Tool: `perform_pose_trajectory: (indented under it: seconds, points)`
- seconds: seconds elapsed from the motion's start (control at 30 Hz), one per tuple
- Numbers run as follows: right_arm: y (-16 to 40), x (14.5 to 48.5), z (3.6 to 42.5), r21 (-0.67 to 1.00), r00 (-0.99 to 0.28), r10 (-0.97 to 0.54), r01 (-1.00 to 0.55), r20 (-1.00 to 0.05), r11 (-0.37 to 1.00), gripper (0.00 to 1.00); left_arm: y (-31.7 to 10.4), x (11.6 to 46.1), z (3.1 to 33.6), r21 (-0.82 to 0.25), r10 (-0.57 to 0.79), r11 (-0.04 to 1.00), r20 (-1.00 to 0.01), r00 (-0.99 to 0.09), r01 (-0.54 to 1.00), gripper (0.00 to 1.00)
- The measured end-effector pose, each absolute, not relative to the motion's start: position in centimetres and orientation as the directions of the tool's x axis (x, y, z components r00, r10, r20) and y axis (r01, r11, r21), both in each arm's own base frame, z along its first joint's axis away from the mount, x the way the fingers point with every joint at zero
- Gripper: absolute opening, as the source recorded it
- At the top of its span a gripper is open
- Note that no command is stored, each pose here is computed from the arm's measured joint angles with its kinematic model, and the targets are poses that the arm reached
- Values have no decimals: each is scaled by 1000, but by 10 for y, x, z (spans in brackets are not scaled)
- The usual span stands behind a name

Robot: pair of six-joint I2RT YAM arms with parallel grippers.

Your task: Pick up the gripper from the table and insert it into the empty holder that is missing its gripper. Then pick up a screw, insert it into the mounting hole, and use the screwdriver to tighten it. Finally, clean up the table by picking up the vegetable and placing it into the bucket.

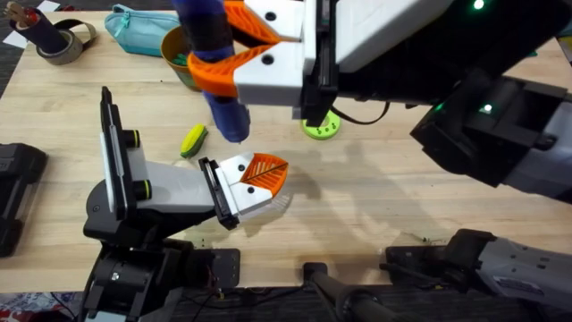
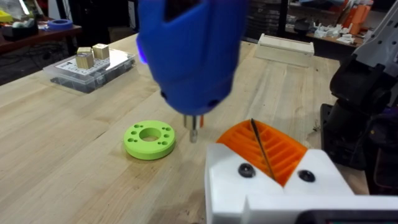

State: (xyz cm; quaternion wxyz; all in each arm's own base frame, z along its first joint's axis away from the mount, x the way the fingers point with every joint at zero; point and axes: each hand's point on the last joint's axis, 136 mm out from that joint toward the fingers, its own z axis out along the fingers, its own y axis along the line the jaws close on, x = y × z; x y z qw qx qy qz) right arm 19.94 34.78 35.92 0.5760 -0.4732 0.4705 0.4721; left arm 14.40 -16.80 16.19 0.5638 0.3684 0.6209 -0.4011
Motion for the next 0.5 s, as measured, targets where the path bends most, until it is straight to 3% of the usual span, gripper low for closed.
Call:
perform_pose_trajectory:
  seconds: [0.23, 0.5]
  points:
    - [351, 200, 348, -83, 90, 79, -993, -993, 86, 46, -168, 144, 160, -93, 7, 408, -994, -105, 908, 14]
    - [348, 184, 369, -97, 94, 115, -995, -989, -26, 46, -168, 144, 160, -93, 7, 408, -994, -105, 908, 14]
